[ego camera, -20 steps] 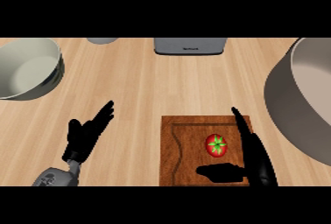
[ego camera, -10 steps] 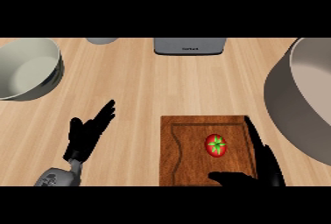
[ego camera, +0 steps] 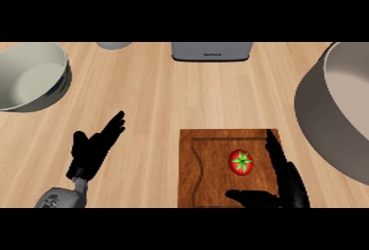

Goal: Pick the tomato from the cutting board and place it in the pot

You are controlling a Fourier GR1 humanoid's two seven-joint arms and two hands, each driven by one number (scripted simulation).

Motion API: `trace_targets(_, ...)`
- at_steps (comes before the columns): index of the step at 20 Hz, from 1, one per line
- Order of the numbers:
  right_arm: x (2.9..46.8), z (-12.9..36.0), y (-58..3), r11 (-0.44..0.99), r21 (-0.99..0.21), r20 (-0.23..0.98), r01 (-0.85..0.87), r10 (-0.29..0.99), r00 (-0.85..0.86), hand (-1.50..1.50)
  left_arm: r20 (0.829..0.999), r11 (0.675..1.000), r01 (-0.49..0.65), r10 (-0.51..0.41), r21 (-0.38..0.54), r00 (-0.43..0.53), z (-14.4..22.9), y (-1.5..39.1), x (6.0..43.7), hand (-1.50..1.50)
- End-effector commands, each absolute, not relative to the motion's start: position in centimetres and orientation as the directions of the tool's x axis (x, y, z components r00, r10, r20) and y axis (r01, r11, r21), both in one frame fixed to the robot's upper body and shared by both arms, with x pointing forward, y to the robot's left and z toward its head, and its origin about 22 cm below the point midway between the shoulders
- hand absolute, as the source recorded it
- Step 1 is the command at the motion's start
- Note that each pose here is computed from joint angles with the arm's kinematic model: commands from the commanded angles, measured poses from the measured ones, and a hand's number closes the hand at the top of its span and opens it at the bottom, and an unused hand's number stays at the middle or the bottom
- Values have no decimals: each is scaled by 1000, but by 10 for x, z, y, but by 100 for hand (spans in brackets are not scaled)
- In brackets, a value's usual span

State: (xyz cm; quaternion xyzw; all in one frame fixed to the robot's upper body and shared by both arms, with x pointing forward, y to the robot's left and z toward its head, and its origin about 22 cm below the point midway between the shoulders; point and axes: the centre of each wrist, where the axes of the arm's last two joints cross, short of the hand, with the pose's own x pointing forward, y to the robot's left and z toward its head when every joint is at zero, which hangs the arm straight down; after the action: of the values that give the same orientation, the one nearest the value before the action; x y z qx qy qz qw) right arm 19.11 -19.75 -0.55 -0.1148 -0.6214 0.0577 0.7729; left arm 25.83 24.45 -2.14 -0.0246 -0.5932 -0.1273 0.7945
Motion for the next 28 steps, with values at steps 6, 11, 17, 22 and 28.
trace_targets(6, 212, -49, -209, 990, -123, 966, 74, 102, 239, -150, 947, 963, 246, -175, 109, 267, -8, 239, 263, 0)
trace_targets(11, 213, -76, -182, 993, -120, 965, 19, 112, 235, 150, 947, 965, 230, -184, 124, 263, -14, 233, 267, 0)
trace_targets(17, 211, -103, -181, 986, -169, 972, 8, 165, 164, 150, 953, 962, 244, -184, 125, 240, -29, 240, 261, 0)
trace_targets(22, 194, -103, -190, 996, -78, 990, 53, 71, 124, 150, 948, 966, 238, -168, 104, 268, -18, 254, 257, 0)
trace_targets(28, 110, -90, -367, 792, -188, 982, 580, 137, 131, 150, 948, 981, 157, -152, 110, 281, -24, 262, 250, 0)
